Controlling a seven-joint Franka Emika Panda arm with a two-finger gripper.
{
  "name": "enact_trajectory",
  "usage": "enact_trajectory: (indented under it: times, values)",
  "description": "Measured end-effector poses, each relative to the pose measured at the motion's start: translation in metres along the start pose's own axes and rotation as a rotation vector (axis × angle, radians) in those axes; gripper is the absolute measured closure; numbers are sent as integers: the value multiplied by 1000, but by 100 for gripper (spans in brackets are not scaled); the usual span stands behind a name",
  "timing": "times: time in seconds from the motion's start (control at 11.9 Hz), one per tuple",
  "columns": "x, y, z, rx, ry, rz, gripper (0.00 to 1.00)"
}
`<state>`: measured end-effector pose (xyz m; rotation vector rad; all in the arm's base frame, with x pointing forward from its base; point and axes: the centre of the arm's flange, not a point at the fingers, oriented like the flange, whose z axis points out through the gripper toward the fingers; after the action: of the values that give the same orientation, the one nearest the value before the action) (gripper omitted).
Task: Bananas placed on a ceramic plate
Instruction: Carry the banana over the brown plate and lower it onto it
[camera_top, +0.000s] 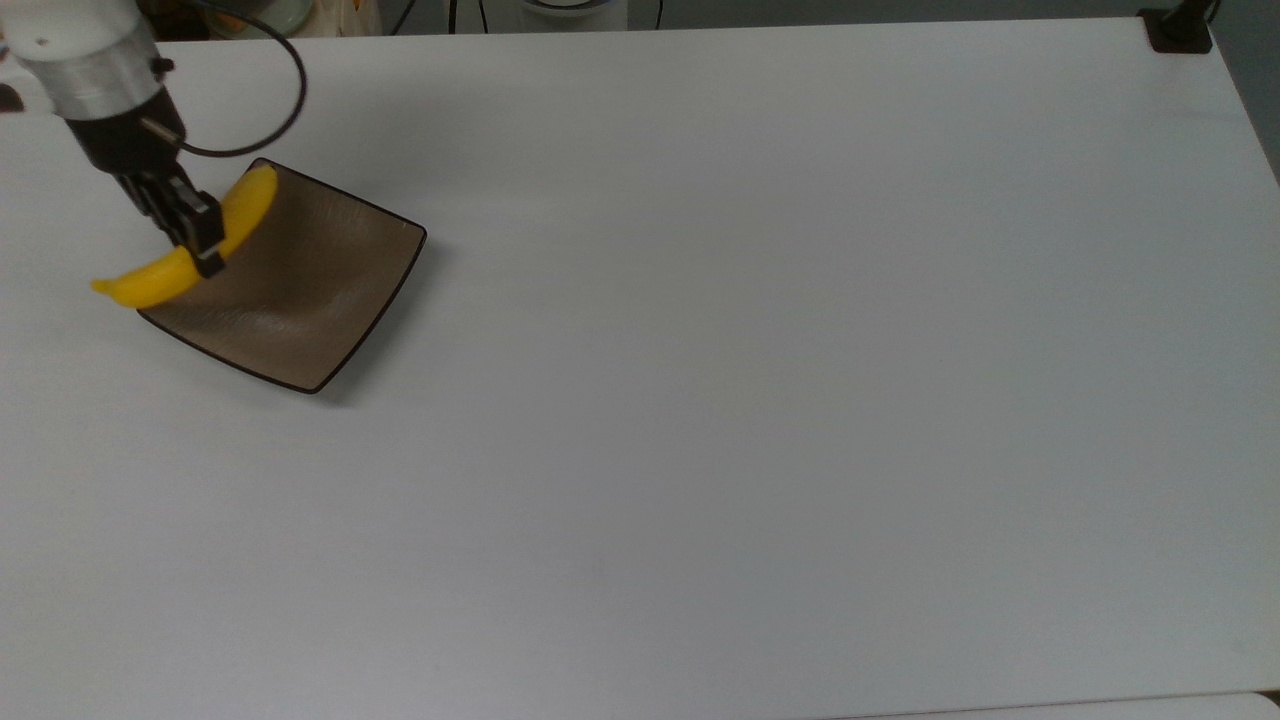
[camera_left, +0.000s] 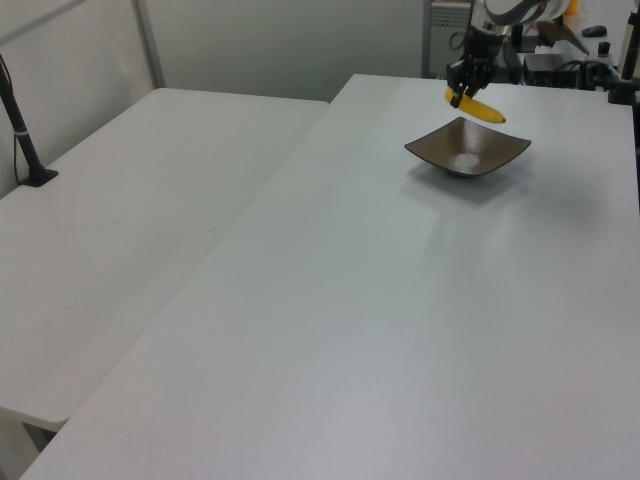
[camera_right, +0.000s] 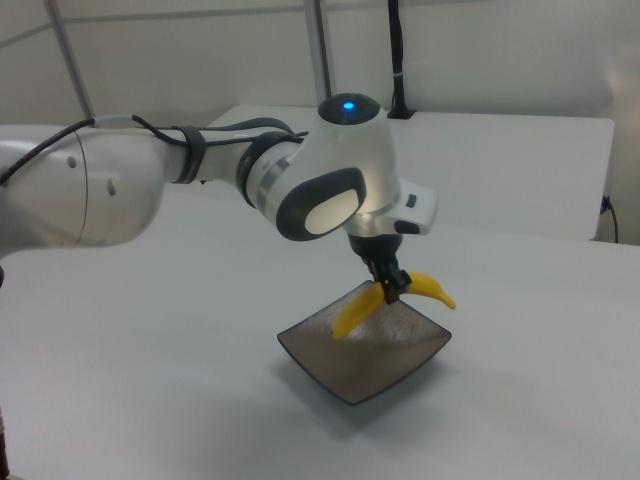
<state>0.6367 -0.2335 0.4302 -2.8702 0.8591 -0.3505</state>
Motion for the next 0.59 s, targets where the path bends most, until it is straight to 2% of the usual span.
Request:
enact_trajectory:
  times: [0.08,0.42,0.59]
  values:
    - [-4,-14,5,7,-10,-19,58]
    - [-8,-31,6,16,-12,-44,0]
    - [-9,-33,-1,14,-31,-52,0]
